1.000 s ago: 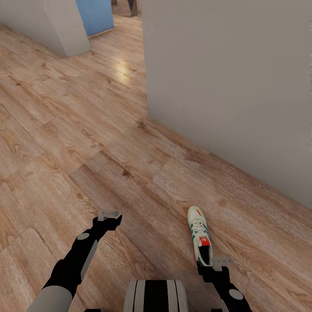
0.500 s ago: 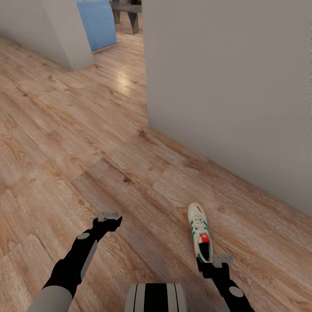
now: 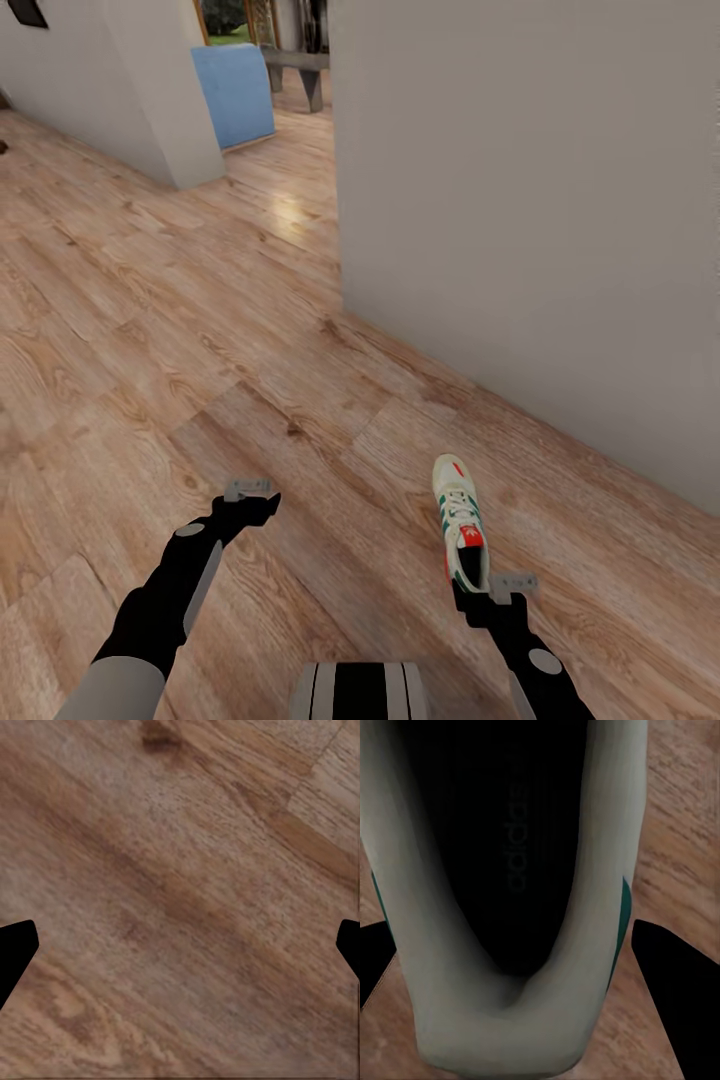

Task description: Pick up the two gym shoes and the two sandals from the corridor floor and place them onto the hallstand (shoe rack) in the corridor, making sure they are on the rack and not on the floor. Arrange them so the two gym shoes are next to each other and the two sandals are next to each other.

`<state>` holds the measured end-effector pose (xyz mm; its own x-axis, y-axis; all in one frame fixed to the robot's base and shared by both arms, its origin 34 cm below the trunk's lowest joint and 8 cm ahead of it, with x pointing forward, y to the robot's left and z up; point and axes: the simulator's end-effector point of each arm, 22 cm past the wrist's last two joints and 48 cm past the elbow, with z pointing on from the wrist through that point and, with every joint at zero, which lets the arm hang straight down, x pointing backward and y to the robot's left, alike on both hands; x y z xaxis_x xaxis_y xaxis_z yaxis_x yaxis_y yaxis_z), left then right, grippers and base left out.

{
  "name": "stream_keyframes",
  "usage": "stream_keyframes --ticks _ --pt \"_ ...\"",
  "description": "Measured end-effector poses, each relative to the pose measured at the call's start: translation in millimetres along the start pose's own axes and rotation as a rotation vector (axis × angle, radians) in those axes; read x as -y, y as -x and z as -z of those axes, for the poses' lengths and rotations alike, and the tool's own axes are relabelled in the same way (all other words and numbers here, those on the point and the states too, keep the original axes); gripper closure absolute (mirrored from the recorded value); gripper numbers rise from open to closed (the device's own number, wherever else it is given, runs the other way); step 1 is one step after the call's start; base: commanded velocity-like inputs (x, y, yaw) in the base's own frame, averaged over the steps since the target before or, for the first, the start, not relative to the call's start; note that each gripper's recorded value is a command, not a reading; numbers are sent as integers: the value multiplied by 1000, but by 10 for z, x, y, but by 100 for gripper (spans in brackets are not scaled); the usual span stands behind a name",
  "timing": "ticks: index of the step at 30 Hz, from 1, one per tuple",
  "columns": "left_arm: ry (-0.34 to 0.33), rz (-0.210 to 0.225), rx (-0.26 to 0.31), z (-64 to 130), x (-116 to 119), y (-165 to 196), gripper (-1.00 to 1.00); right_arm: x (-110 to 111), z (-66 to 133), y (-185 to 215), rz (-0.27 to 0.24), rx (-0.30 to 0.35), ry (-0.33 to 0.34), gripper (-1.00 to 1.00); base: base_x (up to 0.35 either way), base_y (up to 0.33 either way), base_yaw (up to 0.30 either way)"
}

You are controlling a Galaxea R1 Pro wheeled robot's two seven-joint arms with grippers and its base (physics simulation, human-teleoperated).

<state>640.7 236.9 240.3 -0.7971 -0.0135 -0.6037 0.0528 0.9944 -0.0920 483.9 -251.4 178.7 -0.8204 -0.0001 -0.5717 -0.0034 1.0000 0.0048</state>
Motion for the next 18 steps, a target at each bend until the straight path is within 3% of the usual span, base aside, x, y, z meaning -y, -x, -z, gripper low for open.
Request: stream_keyframes --ticks 3,9,18 --pt "2 -7 3 37 -4 47 -100 -4 20 60 0 12 1 100 0 0 0" --pt "45 -99 -3 118 -104 112 -100 -5 64 182 1 35 1 100 0 0 0" --pt "45 -105 -40 130 -70 50 -100 -9 74 189 0 37 1 100 0 0 0"
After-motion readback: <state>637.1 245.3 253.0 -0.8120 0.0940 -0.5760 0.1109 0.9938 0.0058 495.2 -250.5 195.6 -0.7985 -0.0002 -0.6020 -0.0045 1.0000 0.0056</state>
